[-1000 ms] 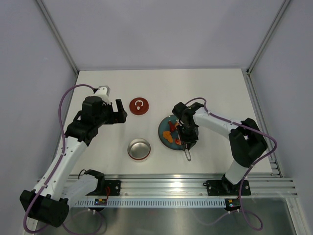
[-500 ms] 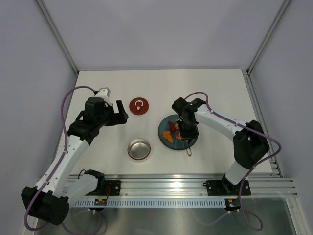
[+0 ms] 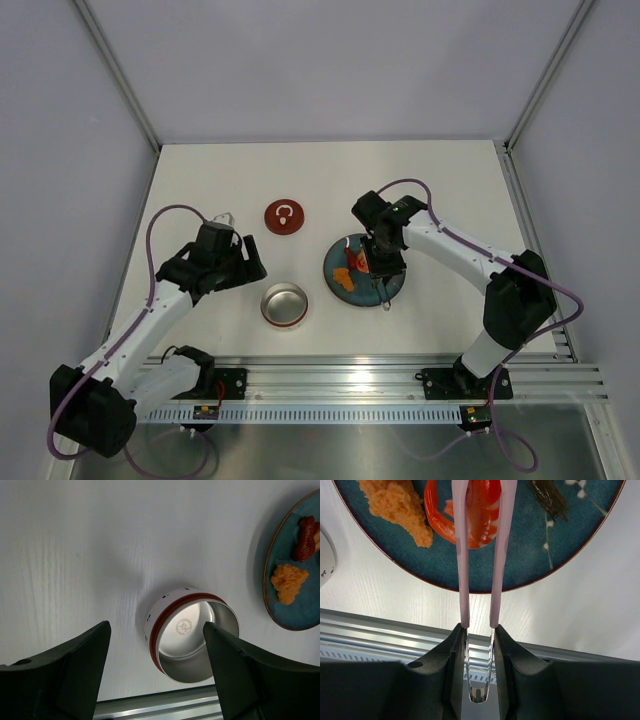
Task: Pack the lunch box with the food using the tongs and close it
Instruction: Pick up the fake food from the plate, then move the packing box to the center of the board.
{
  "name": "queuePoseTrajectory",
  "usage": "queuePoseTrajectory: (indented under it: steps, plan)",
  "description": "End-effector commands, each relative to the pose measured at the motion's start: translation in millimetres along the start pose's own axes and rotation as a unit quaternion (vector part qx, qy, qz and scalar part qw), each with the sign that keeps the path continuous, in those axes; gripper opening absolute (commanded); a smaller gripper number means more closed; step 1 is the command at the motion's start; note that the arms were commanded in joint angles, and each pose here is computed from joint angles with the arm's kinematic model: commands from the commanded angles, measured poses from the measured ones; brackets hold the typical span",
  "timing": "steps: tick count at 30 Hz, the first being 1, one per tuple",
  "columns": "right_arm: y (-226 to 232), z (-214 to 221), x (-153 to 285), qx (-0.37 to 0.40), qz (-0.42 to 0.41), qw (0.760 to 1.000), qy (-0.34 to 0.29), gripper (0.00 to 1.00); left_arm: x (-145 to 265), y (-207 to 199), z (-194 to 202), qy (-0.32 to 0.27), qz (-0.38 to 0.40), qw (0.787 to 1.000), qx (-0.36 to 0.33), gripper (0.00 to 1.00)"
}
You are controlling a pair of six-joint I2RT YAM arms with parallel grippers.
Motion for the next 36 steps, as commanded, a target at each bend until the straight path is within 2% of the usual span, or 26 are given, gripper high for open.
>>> queuePoseTrajectory:
  steps: [1,4,10,13,23,26,30,31,33,36]
  plan:
    - [2.2,-1.2,15.1,0.008,-0.015,0.999,-0.039,0.0,-4.1,1.8,16.4,0.013,-0.022,0.999,0.029,0.77]
    - [4.4,1.2,13.6,0.009,-0.033,0.999,-0.037,0.0,-12.5,3.2,24.9,0.018,-0.042,0.998,0.032,0.71]
    - [2.2,7.2,10.9,0.009,-0.038,0.998,-0.039,0.0,-25.4,4.3,38.7,0.027,-0.051,0.998,0.034,0.48]
    - [2.5,8.3,8.5,0.008,-0.042,0.998,-0.037,0.0,-29.5,-0.5,43.1,0.037,-0.047,0.998,0.027,0.4]
    - [2.7,9.4,4.3,0.01,-0.05,0.998,-0.033,0.0,-31.8,-11.5,51.2,0.035,-0.046,0.998,0.016,0.42]
    - [3.4,9.4,3.5,0.012,-0.051,0.998,-0.032,0.0,-35.0,-13.4,51.8,0.046,-0.048,0.998,0.008,0.4]
    - [3.6,9.6,3.6,0.011,-0.053,0.998,-0.033,0.0,-41.6,-15.1,53.3,0.054,-0.053,0.997,0.007,0.22]
    - [3.6,9.7,3.3,0.012,-0.054,0.998,-0.033,0.0,-42.7,-16.2,52.6,0.054,-0.054,0.997,0.007,0.12]
    - [3.0,10.3,3.4,0.011,-0.054,0.998,-0.033,0.0,-42.1,-20.7,48.1,0.047,-0.046,0.998,0.008,0.06]
    - [3.1,10.7,5.0,0.012,-0.055,0.998,-0.036,0.0,-41.9,-30.4,37.4,0.032,-0.037,0.999,0.004,0.06]
Point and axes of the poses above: each gripper's point midway between its finger pads, its own x axis back along the fingers, its own y axis along the line the jaws close on, z = x × y, the point moved 10 cm from there along x, back along the fingers, and after that the axes turned 3 degrees about x, right-handed, at the moved point
